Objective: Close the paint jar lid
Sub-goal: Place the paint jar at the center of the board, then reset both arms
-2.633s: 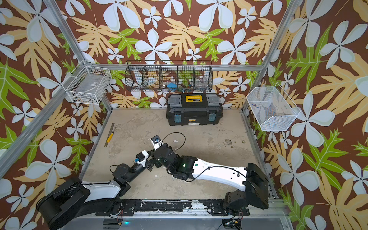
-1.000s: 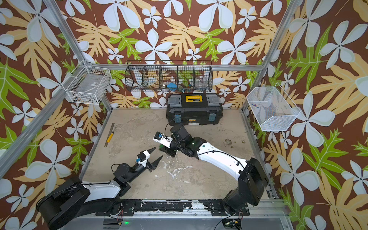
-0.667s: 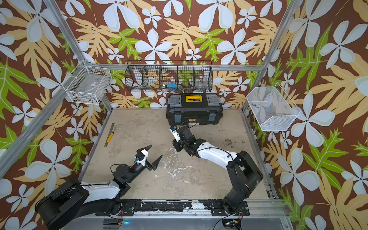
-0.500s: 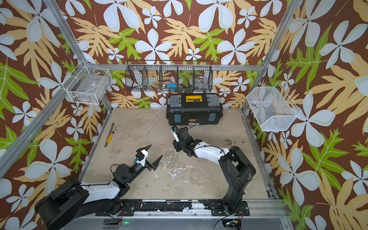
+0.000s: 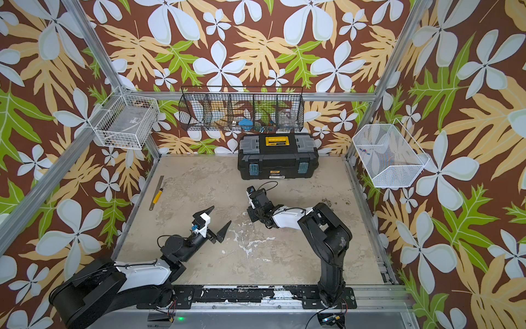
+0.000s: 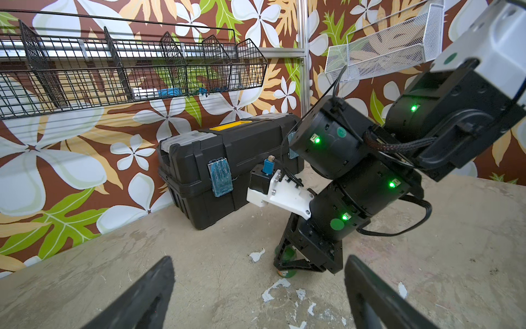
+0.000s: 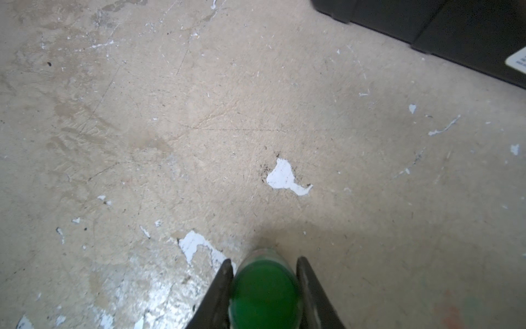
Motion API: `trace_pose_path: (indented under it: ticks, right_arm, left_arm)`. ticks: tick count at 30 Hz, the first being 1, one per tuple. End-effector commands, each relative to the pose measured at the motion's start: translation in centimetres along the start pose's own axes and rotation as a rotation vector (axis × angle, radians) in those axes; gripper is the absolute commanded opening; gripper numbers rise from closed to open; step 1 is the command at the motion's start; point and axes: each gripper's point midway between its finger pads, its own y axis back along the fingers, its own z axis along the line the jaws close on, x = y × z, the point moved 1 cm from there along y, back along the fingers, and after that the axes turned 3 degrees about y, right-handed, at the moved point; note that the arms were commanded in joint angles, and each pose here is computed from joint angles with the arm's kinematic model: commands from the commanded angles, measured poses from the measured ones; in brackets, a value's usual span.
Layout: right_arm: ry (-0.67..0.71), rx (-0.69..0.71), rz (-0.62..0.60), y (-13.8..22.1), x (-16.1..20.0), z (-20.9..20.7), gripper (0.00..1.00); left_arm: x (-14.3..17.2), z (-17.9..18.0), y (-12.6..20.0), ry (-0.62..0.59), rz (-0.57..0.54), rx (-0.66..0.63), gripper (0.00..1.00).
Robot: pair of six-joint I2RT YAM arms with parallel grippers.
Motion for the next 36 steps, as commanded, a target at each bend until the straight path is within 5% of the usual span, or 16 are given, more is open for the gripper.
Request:
trace_pose_path:
  ticks: [1,10,18,26,32,36]
  right_arm:
    - [-0.021,-0.027,0.022,-0.1,0.5,0.5,0.44]
    - [0.009,-0.016,-0.087,4.8,-4.1,0.0,0.91]
    - [-0.061,0.161,-0.386,13.1,-6.2,-9.4,0.95]
    - [-0.172,0.578,-0.437,17.6,0.6,-20.8,1.0]
    - [-0.137,0.687,-0.446,16.7,5.0,-22.8,1.0]
    - [-0.113,0.698,-0.525,17.2,4.7,-22.9,1.0]
  left_arm:
    - [-0.3,0.3,0.1,0.0,-0.014,-0.02,0.94]
    - [-0.5,1.5,0.3,0.0,-0.016,-0.089,0.96]
    - [-1.4,9.0,2.1,-0.006,-0.005,-0.529,1.0]
    - [-0.4,15.8,6.2,0.001,0.001,-0.802,1.0]
    - [2.3,17.6,6.5,0.033,0.07,-0.8,1.0]
    - [3.8,18.4,6.3,0.062,0.092,-0.795,1.0]
